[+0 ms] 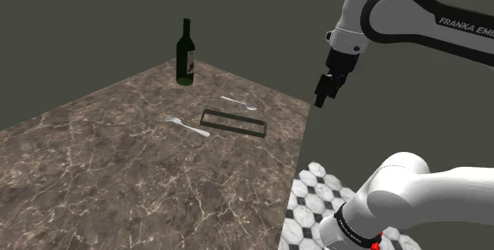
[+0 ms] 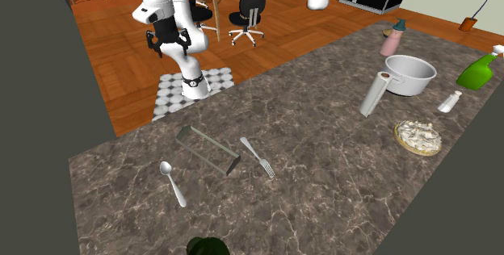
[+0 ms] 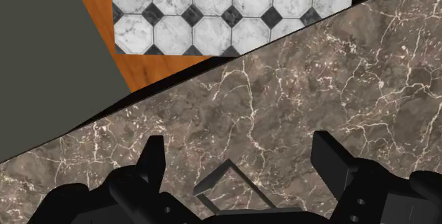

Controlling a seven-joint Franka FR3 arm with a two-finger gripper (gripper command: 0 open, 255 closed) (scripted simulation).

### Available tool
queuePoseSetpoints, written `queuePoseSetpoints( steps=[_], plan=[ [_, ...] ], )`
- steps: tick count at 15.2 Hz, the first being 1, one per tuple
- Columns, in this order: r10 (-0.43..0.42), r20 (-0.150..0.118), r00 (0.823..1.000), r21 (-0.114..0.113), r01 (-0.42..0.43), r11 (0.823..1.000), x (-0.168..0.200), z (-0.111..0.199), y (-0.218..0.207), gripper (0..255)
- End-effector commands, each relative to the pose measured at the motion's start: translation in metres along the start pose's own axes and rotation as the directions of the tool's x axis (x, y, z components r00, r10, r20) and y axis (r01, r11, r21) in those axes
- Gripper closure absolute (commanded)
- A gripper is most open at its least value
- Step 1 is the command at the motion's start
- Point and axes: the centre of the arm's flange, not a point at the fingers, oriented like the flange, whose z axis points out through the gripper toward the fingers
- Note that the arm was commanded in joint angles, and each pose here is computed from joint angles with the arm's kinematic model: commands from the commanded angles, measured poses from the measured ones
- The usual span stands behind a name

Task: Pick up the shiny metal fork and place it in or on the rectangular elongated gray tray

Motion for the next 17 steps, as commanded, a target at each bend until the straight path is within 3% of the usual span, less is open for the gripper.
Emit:
queuePoseSetpoints(
  steps=[1, 17],
  plan=[
    [0.0, 0.0, 1.0, 0.0, 0.0, 1.0, 0.0, 0.0, 0.0, 0],
    [-0.15, 0.007, 0.989, 0.089, 0.148, 0.985, 0.178, 0.082, -0.072, 0]
  ],
)
